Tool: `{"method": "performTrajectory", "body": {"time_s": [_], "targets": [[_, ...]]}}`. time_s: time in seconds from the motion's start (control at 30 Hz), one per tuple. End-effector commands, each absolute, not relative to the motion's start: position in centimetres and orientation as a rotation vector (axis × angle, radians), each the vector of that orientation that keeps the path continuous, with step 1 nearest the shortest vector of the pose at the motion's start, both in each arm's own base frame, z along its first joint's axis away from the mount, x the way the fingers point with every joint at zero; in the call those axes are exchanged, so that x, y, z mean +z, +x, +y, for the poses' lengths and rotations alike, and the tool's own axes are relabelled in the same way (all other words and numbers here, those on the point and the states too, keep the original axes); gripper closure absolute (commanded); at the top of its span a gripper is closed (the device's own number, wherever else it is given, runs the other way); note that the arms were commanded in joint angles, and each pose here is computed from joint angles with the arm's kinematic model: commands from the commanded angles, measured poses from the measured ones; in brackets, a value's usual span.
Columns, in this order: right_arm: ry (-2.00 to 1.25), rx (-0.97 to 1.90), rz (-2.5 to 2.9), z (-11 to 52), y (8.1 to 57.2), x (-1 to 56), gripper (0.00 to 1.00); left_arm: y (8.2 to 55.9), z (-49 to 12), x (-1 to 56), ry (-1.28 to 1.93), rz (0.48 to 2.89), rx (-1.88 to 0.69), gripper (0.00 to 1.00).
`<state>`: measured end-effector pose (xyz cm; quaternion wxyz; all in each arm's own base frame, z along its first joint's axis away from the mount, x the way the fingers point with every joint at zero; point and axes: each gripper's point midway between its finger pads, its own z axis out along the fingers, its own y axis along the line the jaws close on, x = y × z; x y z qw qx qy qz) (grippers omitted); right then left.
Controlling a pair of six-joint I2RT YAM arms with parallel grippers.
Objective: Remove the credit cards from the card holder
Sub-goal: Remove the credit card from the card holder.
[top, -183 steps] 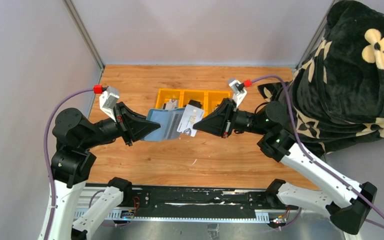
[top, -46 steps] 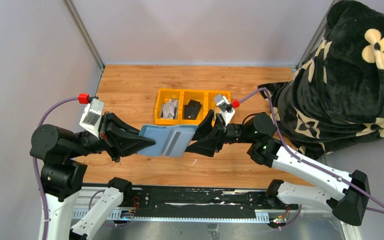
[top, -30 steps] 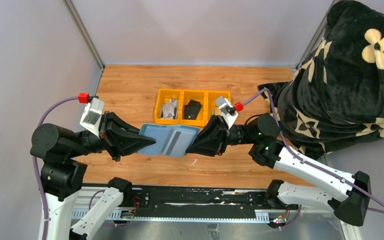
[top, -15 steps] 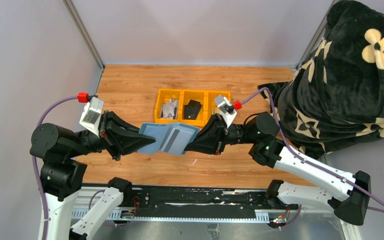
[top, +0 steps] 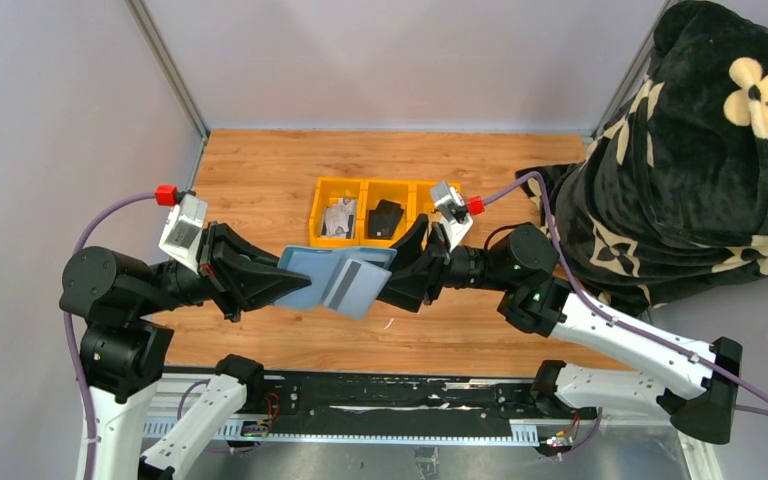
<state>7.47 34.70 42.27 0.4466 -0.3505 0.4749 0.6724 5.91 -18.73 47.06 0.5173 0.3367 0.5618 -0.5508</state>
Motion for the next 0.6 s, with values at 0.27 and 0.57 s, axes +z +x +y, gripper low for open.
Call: {"method": "performTrajectory", "body": {"time_s": [0.27,0.57], "targets": [[-0.889,1.745,1.028,36.4,3.5,46.2,0.24,6.3,-18.4,46.7,0.819,1.33,-1.248,1.0],[-0.644,1.366,1.298,39.3,9.4,44.5,0.45,5.6,-18.5,46.4,0.833,1.323,-1.288,1.0]]}}
